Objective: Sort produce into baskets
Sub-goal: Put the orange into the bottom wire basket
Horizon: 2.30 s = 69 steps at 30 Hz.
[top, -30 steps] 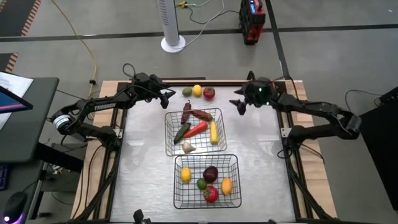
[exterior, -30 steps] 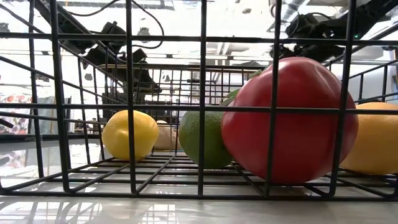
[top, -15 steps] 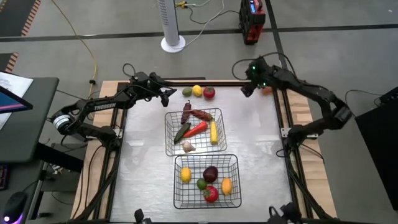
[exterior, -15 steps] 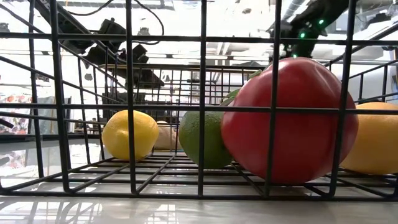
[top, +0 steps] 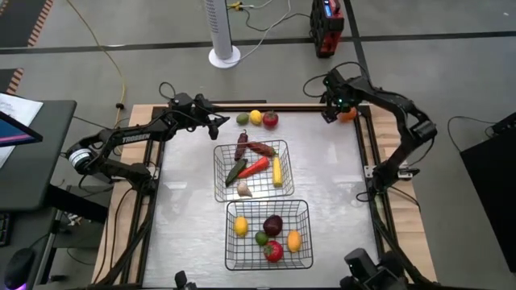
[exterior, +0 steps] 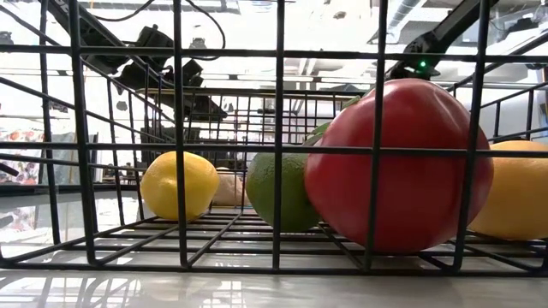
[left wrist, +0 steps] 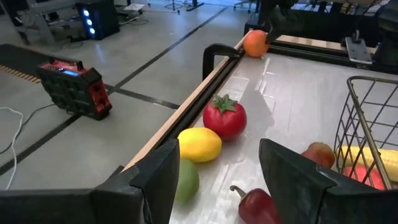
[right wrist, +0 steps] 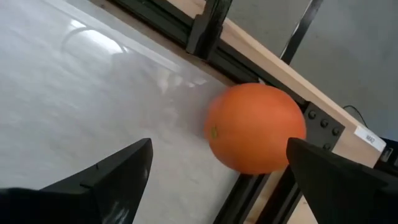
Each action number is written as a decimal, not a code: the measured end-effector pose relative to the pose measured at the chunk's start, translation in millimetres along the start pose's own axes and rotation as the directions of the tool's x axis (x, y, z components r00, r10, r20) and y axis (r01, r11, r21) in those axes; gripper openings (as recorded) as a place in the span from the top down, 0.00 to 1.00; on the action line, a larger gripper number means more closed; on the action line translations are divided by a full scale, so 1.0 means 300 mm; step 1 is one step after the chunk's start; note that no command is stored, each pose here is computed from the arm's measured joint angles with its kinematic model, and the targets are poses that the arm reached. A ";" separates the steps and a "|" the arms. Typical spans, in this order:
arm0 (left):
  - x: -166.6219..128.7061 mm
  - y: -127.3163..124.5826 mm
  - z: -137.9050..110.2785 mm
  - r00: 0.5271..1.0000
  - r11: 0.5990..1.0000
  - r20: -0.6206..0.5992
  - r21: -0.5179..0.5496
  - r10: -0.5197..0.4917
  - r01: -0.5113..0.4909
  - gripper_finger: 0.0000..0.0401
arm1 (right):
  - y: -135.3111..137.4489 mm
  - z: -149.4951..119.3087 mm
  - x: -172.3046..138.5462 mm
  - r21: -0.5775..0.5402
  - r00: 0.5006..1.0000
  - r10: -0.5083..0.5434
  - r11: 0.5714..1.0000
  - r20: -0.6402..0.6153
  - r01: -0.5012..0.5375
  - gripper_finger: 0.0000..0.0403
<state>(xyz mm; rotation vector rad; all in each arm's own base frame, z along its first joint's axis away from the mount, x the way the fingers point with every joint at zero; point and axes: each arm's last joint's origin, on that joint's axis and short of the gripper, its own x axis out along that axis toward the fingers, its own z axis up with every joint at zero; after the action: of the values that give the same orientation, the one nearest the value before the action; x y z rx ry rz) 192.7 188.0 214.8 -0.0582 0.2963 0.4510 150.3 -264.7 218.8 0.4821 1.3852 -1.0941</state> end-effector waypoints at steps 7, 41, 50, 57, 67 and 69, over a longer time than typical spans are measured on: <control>0.000 0.000 0.000 1.000 1.000 0.000 0.000 0.000 0.000 0.48 | -0.039 0.013 0.031 0.022 1.000 -0.011 1.000 0.001 0.011 0.01; -0.066 -0.021 0.039 1.000 1.000 0.006 0.002 -0.025 0.025 0.48 | 0.155 0.010 -0.014 0.121 0.972 0.088 0.991 -0.217 -0.063 0.04; -0.093 -0.030 0.046 1.000 1.000 -0.015 -0.005 -0.027 0.027 0.48 | 0.262 -0.092 -0.257 0.008 0.997 0.071 0.997 -0.038 -0.071 0.04; -0.089 -0.042 0.045 0.999 0.999 -0.020 -0.018 -0.041 0.041 0.48 | 0.203 -0.085 -0.221 0.116 1.000 -0.022 0.993 0.002 0.022 0.04; -0.085 -0.055 0.051 0.999 0.999 -0.008 0.009 -0.052 0.052 0.48 | 0.146 -0.055 -0.014 0.191 0.998 0.002 0.981 -0.068 0.011 0.04; -0.085 -0.055 0.051 0.999 0.999 -0.007 0.010 -0.052 0.052 0.48 | 0.139 -0.049 0.012 0.184 0.996 0.000 0.983 -0.088 0.016 0.04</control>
<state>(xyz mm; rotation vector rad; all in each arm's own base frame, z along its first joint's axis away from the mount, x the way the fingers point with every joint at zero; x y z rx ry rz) 182.1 164.2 236.8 -0.0577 0.3034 0.3976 176.4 -234.5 199.6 0.6667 1.3688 -1.2271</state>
